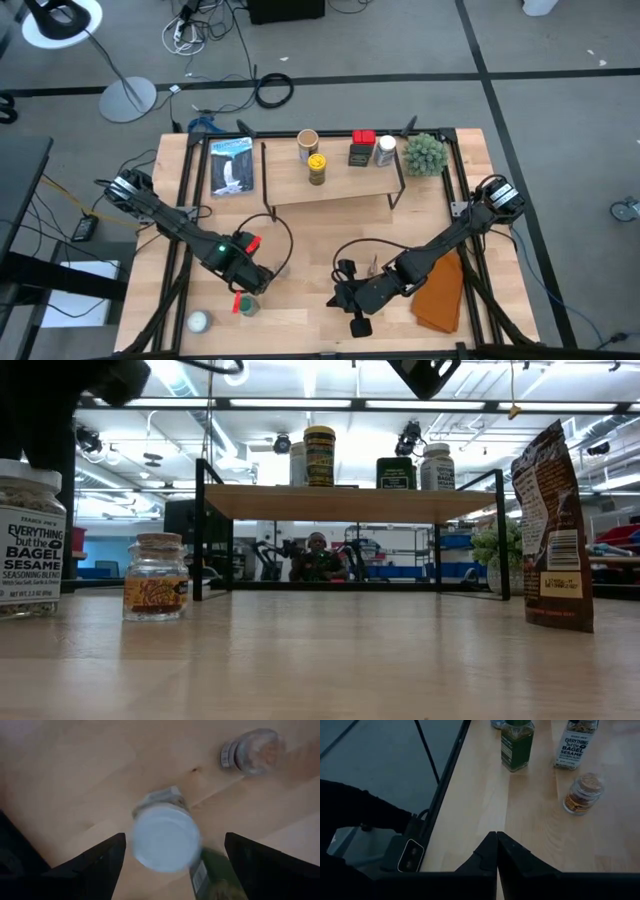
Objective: Shelf spices
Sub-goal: Put the white seasoning bottle on the shelf
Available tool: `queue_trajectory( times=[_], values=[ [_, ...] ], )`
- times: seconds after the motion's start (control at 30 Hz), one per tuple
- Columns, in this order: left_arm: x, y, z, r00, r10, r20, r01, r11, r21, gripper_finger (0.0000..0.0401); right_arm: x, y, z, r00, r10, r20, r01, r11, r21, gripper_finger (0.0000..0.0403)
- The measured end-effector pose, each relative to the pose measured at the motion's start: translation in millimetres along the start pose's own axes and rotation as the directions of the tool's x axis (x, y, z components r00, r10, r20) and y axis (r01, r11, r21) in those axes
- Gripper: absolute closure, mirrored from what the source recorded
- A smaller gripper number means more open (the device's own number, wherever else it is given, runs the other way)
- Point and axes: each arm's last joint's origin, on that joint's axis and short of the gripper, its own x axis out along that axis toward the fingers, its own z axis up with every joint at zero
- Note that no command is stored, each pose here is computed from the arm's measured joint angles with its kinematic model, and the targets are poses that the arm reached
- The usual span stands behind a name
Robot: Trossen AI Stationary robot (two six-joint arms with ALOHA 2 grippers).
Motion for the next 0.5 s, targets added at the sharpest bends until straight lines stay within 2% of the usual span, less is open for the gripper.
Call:
queue_trajectory(
  times=[0.17,0.33,0.5],
  values=[
    [10,2,-1,1.0,0.013,-0.009,-0.013,1.0,-0.016,0.0055,0,0,1,1.0,0.001,0.007,-0.001,1.0,0.002,0.04],
    [21,0,-2,1.0,-0.028,-0.011,0.027,0.999,-0.018,0.0055,0,0,1,1.0,0.001,0.008,-0.001,1.0,0.003,0.0396],
    [28,2,-2,1.0,-0.027,-0.011,0.027,1.0,-0.001,0.006,0,0,1,1.0,0.001,0.008,-0.001,1.0,0.003,0.0401]
  ],
)
